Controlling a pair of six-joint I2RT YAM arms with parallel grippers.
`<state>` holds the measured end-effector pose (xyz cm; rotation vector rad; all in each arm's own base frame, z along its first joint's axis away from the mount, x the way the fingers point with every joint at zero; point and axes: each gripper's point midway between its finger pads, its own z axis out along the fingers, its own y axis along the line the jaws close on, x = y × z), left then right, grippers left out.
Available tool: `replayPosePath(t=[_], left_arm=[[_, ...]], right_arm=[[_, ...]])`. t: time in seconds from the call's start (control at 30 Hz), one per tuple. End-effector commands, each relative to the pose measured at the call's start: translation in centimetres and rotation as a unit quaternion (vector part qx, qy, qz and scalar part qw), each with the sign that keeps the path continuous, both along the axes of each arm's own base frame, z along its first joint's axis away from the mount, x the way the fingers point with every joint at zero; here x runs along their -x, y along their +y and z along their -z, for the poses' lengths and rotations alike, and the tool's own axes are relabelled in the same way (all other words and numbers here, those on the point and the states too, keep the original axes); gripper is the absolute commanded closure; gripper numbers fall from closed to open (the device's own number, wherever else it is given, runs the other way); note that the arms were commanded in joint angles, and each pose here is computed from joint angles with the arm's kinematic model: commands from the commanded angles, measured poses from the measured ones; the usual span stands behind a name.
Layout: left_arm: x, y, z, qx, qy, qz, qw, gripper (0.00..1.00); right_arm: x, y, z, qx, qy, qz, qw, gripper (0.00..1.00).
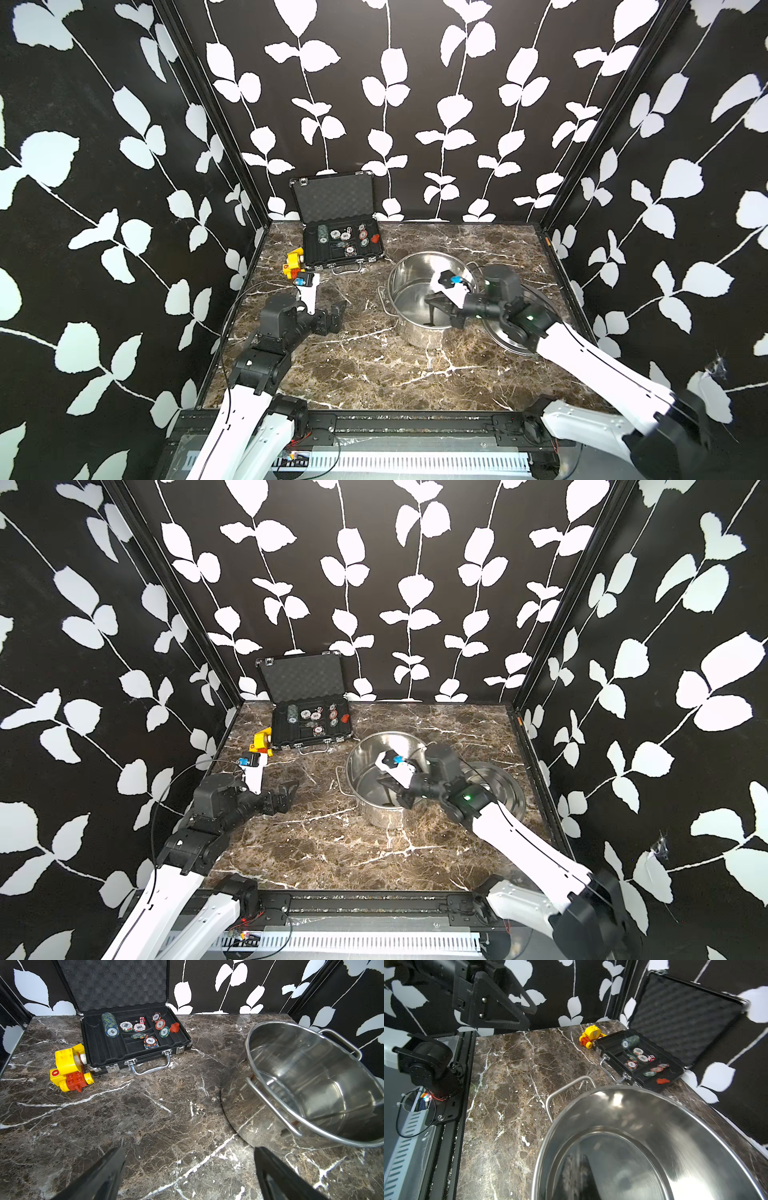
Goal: Stir the soup with a spoon
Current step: Stir the soup in the pan with a stick.
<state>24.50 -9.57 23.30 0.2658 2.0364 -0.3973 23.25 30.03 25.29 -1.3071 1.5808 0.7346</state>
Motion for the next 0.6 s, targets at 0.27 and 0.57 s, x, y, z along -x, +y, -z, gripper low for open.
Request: replayPosePath(t=[0.27, 0.57], left_arm=[[0.0, -0.2, -0.3, 0.000, -0.014, 0.006, 1.000, 0.01], [0.1, -0.2, -0.3, -0.001, -0.014, 0.007, 1.000, 0.01]], right_arm=[[-6.2, 7.7, -1.7, -0.011, -0.058, -0.032, 0.998, 1.00], [-13.5, 5.9, -0.7, -0.042, -0.036, 0.027, 0.998, 1.00]])
